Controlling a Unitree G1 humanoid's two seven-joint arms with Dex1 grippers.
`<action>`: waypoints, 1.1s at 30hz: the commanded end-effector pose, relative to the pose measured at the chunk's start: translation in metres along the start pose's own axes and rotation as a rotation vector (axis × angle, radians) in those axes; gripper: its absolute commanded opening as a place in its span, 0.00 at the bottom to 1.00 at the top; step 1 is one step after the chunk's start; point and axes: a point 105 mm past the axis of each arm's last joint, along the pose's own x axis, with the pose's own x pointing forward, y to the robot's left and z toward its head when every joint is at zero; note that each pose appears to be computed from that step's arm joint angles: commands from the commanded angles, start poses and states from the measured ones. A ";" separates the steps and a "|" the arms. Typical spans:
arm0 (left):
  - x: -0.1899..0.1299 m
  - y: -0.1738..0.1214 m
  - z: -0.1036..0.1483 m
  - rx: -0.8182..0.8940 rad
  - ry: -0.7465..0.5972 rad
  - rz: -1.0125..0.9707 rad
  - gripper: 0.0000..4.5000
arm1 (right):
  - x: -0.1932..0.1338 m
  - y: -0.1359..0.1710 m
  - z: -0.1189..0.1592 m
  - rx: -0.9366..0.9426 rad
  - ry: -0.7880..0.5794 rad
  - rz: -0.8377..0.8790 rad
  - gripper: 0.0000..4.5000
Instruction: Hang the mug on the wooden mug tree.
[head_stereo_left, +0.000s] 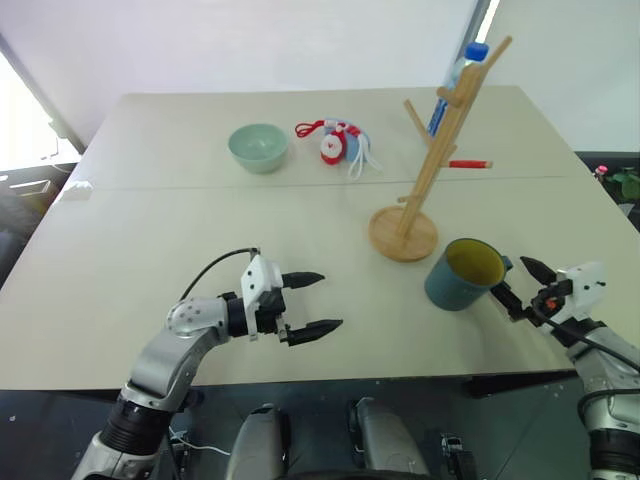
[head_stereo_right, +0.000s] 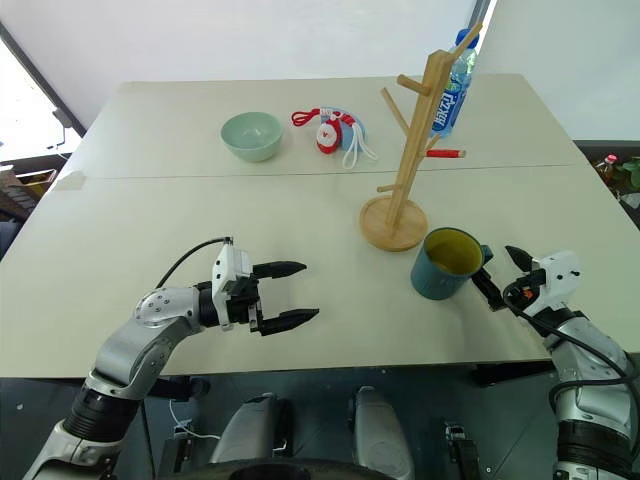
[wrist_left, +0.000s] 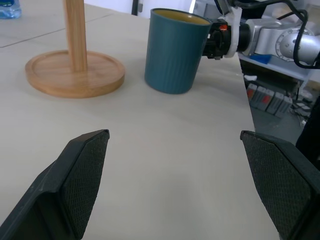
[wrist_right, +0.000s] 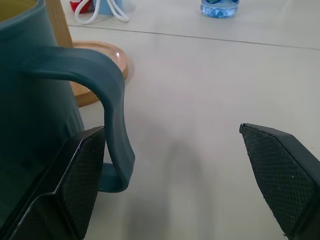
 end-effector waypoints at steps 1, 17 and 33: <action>-0.003 -0.003 0.010 0.039 -0.027 0.004 1.00 | 0.003 -0.003 0.009 -0.029 -0.031 0.010 0.98; -0.005 -0.003 0.011 0.035 -0.031 0.039 1.00 | 0.017 0.012 0.008 0.024 -0.052 0.101 0.24; -0.001 -0.001 0.010 0.035 -0.021 0.004 1.00 | 0.016 0.062 0.095 -0.663 -0.098 0.283 0.01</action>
